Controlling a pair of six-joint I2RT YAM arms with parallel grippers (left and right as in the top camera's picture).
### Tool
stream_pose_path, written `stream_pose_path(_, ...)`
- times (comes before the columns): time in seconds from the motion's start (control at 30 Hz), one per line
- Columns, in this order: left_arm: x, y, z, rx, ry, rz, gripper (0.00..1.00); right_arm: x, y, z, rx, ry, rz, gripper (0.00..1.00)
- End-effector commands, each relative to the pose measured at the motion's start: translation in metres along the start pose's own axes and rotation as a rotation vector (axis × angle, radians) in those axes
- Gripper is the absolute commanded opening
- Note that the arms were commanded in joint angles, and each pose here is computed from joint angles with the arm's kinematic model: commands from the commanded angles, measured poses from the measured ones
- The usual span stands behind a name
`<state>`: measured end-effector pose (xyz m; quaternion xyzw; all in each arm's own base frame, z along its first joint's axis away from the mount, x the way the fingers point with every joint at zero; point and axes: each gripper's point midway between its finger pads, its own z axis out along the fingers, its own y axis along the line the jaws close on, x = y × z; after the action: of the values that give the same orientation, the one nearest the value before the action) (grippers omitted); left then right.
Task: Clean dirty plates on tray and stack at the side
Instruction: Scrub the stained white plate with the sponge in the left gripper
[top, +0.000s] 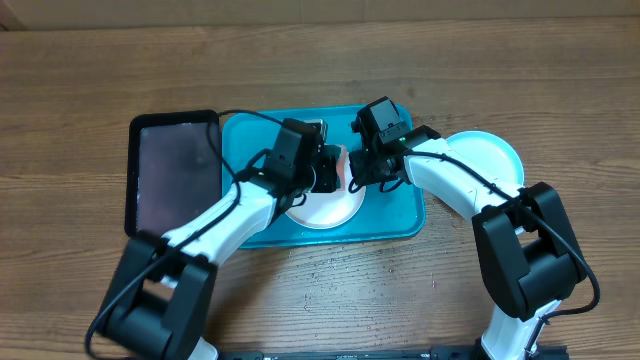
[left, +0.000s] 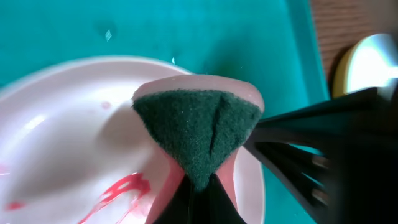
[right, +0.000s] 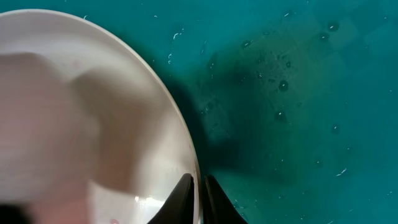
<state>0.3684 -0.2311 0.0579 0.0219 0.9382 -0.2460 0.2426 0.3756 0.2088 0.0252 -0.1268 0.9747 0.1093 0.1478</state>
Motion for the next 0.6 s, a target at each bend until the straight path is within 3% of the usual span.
stream_pose_path(0.0,0.014,0.002,0.019,0.007,0.061,-0.091,0.04,-0.004,-0.003,0.000,0.009,-0.009,-0.001,0.08)
stream_pose_path(0.43,0.003,0.084,0.002,-0.176,0.059,-0.224,0.04,0.014,-0.009,0.011,0.025,0.061,0.007,0.08)
stream_pose_path(0.57,-0.006,0.085,-0.013,-0.139,0.053,-0.214,0.04,0.020,-0.012,0.017,0.035,0.088,0.010,0.05)
